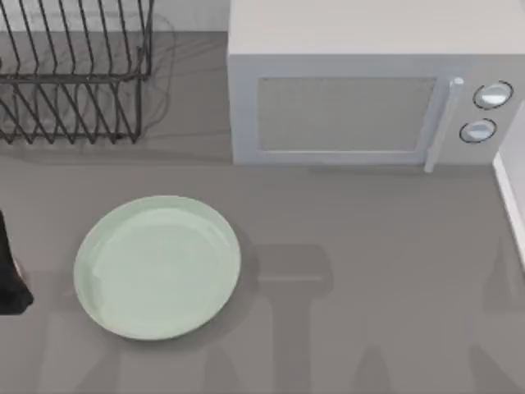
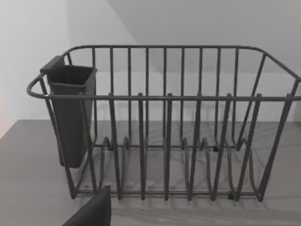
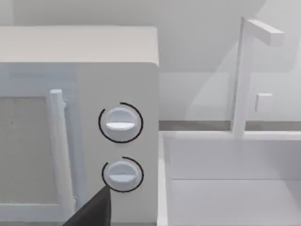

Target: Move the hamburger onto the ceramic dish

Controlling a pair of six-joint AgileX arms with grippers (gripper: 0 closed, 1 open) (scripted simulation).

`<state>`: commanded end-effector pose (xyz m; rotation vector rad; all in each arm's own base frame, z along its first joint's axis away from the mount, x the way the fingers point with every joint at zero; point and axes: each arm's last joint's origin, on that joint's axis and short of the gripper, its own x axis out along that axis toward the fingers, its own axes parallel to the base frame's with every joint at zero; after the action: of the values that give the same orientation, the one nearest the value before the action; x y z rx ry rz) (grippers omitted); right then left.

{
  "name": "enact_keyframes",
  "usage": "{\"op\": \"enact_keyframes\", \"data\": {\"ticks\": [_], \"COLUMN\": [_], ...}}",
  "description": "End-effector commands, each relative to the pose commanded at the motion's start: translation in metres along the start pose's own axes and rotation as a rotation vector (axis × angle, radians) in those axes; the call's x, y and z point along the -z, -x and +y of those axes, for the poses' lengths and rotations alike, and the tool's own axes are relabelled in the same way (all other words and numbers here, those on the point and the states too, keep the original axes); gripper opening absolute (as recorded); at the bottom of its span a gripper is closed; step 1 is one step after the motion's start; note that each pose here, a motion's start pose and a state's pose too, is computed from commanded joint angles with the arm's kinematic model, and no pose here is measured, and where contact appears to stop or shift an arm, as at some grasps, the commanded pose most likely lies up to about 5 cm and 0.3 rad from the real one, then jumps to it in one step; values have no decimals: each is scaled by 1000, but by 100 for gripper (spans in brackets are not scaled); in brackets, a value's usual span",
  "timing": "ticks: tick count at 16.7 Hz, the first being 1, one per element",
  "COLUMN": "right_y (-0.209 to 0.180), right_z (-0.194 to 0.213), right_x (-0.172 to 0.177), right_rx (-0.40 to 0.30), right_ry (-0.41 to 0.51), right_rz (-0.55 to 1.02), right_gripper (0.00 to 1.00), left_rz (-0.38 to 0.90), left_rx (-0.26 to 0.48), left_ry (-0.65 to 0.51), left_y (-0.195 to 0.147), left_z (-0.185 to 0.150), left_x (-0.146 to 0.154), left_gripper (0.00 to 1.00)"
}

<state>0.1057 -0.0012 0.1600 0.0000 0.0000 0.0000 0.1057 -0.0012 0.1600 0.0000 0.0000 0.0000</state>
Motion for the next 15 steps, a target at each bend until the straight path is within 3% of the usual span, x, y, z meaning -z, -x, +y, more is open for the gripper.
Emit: {"op": "enact_keyframes", "data": {"ticks": [4, 7, 11, 15], "right_y": [0, 0, 0, 0], "right_z": [0, 0, 0, 0], "right_x": [0, 0, 0, 0], "right_rx": [0, 0, 0, 0], "right_ry": [0, 0, 0, 0], "right_rz": [0, 0, 0, 0], "right_gripper": [100, 100, 100, 100], "left_rz": [26, 133, 413, 790], "left_rx": [0, -1, 33, 167], "left_ry": [-27, -125, -319, -517], "left_y": [0, -4, -27, -76], "left_z": [0, 1, 6, 14], "left_x": [-5, -22, -49, -60], "left_gripper": [100, 100, 100, 100]}}
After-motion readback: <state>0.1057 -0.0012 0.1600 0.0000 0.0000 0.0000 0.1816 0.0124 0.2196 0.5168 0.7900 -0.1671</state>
